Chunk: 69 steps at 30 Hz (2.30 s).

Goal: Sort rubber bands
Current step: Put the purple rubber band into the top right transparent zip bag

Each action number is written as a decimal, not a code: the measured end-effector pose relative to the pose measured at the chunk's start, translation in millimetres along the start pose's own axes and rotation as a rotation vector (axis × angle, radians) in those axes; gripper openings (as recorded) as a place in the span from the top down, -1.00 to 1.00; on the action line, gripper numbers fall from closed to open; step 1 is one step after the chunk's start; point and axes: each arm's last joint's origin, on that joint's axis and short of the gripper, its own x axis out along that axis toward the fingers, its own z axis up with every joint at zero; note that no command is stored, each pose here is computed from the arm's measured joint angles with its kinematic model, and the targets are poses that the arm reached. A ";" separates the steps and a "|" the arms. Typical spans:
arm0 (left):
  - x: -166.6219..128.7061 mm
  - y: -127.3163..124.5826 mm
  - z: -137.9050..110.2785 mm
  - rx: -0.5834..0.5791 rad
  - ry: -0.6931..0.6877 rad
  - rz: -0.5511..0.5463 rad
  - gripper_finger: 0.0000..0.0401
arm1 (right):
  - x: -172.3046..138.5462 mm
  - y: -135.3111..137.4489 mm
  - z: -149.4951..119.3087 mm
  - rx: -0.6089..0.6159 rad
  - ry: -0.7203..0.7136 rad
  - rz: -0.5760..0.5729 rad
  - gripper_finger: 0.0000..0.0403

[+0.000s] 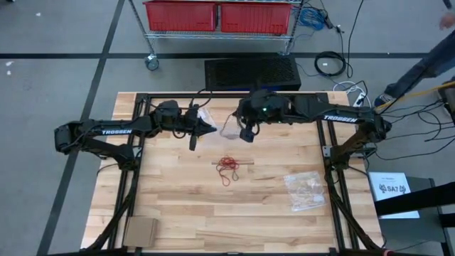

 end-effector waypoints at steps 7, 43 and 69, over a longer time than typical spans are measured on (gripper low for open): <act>0.0 0.0 0.0 0.000 0.000 0.000 1.00 | -21.8 0.3 19.2 -0.024 -0.055 -0.056 1.00; 0.0 0.3 0.3 -0.012 -0.003 0.008 1.00 | -24.7 9.3 21.9 -0.014 -0.049 -0.043 1.00; -0.5 2.6 0.5 -0.027 0.002 0.046 1.00 | -24.5 10.3 16.5 0.007 0.003 -0.011 1.00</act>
